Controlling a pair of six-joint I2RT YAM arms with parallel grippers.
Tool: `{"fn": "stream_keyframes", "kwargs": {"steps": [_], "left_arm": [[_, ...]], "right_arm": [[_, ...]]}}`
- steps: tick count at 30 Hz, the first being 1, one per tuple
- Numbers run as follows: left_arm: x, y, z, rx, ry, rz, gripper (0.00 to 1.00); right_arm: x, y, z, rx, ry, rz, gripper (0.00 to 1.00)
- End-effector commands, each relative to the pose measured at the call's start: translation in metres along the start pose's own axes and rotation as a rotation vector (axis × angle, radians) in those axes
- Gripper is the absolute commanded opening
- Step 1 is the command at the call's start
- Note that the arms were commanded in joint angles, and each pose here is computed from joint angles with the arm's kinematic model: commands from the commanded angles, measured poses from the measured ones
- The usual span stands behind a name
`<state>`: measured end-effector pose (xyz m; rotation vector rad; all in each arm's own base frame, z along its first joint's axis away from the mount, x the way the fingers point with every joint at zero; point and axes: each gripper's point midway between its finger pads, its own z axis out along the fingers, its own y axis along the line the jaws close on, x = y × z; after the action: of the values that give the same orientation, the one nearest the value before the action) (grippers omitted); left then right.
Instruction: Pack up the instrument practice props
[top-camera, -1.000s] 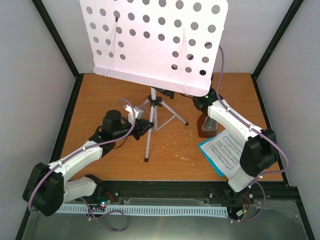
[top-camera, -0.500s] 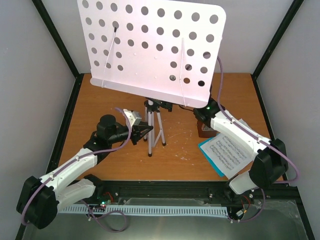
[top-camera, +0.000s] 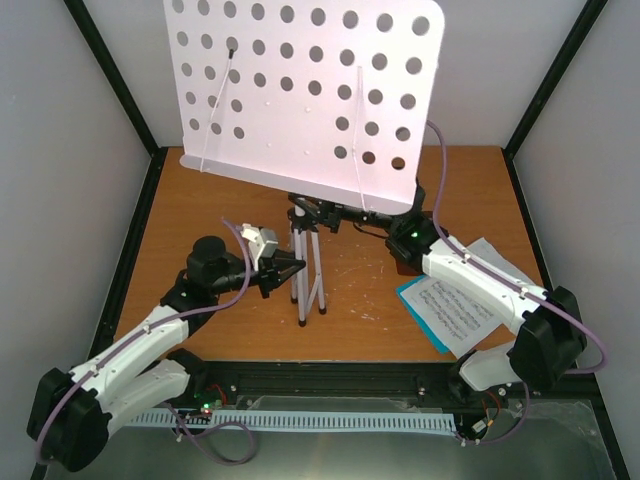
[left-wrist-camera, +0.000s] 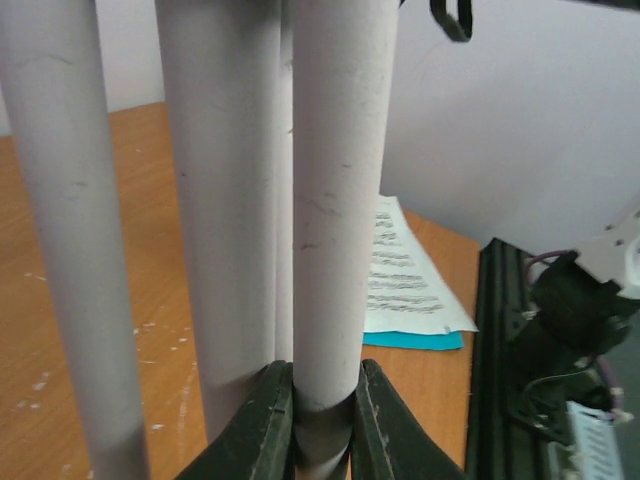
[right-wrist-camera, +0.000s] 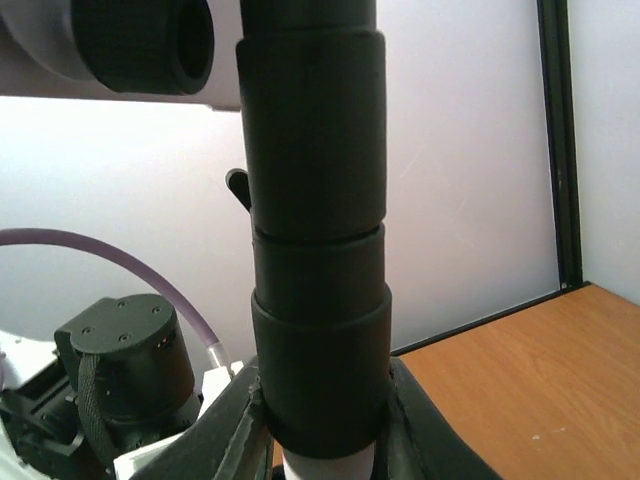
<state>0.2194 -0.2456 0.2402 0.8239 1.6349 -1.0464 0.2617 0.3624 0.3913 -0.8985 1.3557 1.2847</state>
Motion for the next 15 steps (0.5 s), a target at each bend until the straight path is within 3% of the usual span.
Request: {"fn": "stream_keyframes", "kwargs": {"steps": [1,15], "left_arm": [[-0.107,-0.039,-0.026,0.093,-0.261,0.045,0.00],[-0.100,-0.037,-0.030,0.069,-0.168,-0.302,0.00]], "right_arm": [[-0.029,0.062,0.010,-0.139,-0.039,0.045,0.03],[0.046,0.017,0.029,0.047,0.022,0.466,0.03]]}}
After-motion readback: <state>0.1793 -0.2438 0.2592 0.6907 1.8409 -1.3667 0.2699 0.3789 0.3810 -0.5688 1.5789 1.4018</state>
